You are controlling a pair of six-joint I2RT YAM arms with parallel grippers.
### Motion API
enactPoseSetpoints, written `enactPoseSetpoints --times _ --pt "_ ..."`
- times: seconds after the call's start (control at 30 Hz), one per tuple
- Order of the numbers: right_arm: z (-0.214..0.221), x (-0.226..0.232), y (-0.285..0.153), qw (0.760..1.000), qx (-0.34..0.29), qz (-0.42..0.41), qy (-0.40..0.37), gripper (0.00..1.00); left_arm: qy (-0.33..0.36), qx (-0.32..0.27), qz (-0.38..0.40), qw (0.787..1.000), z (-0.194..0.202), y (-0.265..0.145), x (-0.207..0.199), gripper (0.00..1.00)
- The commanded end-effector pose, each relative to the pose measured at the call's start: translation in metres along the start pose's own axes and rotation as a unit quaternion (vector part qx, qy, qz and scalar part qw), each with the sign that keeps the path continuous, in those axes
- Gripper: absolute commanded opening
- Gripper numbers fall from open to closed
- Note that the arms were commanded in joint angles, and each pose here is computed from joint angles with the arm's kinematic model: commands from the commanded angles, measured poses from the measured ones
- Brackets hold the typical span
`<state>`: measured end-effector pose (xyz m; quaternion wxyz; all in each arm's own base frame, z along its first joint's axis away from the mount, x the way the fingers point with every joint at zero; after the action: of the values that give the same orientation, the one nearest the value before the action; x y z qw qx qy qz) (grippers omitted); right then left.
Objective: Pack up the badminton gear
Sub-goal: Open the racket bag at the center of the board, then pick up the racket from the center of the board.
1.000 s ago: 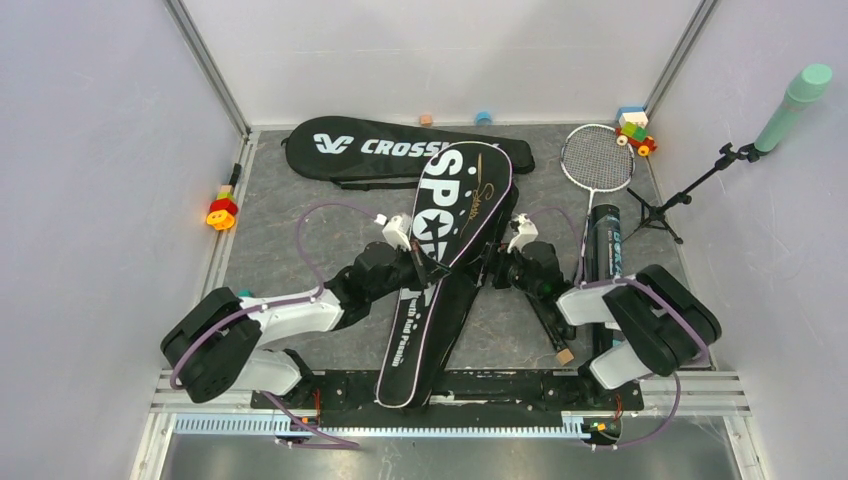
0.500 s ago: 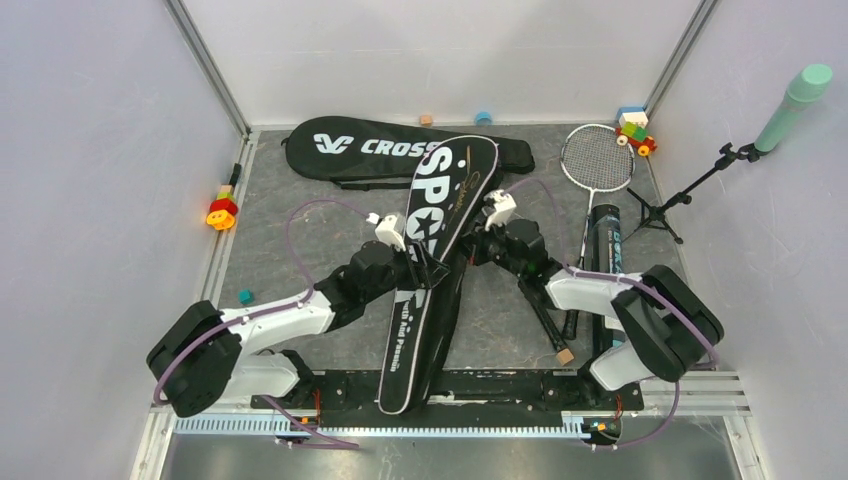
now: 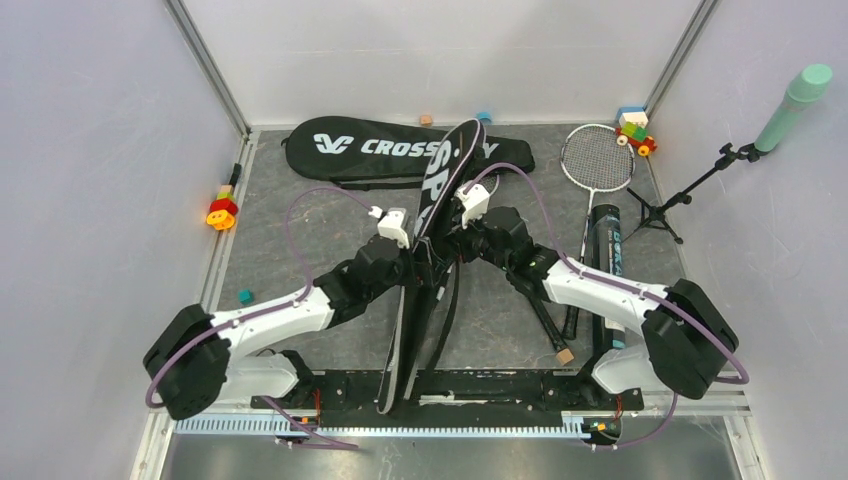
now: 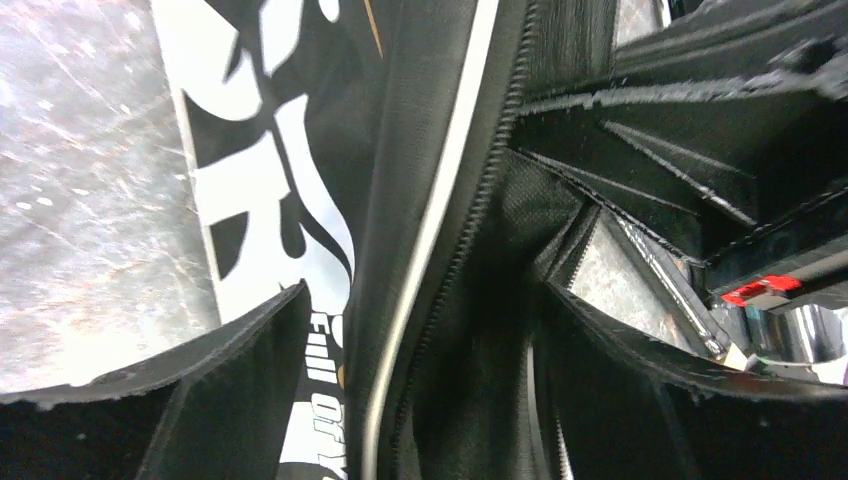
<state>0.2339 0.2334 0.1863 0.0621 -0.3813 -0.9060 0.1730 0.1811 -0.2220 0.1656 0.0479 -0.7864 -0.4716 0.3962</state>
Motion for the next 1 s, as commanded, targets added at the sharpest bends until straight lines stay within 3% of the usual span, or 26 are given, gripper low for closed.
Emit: enactPoseSetpoints --times 0.0,0.13,0.17,0.2,0.33,0.47,0.57,0.63,0.7,0.8,0.87,0.97 --pt "-0.023 -0.007 -0.016 0.998 -0.013 0.024 -0.062 0.0 0.038 -0.088 -0.082 0.992 -0.022 -0.013 0.016 0.8" --pt "-0.028 -0.009 -0.023 0.996 -0.021 0.018 -0.079 0.0 0.067 -0.097 -0.136 0.984 -0.022 -0.011 0.029 0.4" --pt "-0.027 -0.011 -0.024 0.996 -0.014 0.019 -0.09 0.0 0.08 -0.095 -0.154 0.98 -0.023 -0.011 0.032 0.18" --pt "-0.024 -0.015 -0.026 0.995 0.004 0.023 -0.097 0.0 0.089 -0.094 -0.174 0.976 -0.022 -0.013 0.037 0.03" --pt "-0.001 -0.039 -0.037 0.992 0.052 0.074 -0.084 0.1 0.062 -0.135 -0.255 0.955 -0.027 -0.028 0.065 0.02" --pt "0.011 -0.047 -0.054 0.991 0.042 0.065 -0.111 0.32 0.026 -0.163 -0.285 0.944 -0.037 -0.044 0.078 0.02" --pt "0.004 -0.035 -0.06 0.988 -0.006 -0.024 -0.153 0.67 0.034 -0.158 -0.237 0.958 -0.043 -0.046 0.069 0.02" --pt "0.0 -0.026 -0.063 0.981 -0.035 -0.086 -0.168 0.8 0.042 -0.153 -0.205 0.966 -0.047 -0.046 0.061 0.02" --pt "-0.004 -0.023 -0.067 0.979 -0.047 -0.102 -0.172 0.86 0.045 -0.155 -0.196 0.967 -0.053 -0.047 0.055 0.02" --pt "0.001 -0.039 -0.073 0.987 -0.01 -0.004 -0.16 0.98 0.049 -0.152 -0.2 0.967 -0.059 -0.048 0.05 0.02" --pt "0.012 -0.055 -0.075 0.988 0.032 0.062 -0.141 0.98 0.051 -0.146 -0.203 0.967 -0.061 -0.05 0.048 0.02" --pt "0.03 -0.074 -0.073 0.985 0.086 0.093 -0.114 0.98 0.051 -0.143 -0.2 0.968 -0.063 -0.051 0.046 0.02"
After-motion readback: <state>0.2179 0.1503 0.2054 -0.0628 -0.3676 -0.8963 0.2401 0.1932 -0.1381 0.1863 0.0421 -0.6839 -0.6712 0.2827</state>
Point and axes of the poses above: each gripper's point midway between its finger pads, its own y axis out along the fingers, its own x axis along the line the jaws close on, z = x × y, the point moved 10 cm from there along -y, back along the fingers, and after that the axes turned 10 degrees about -y, right-handed, at the moved point
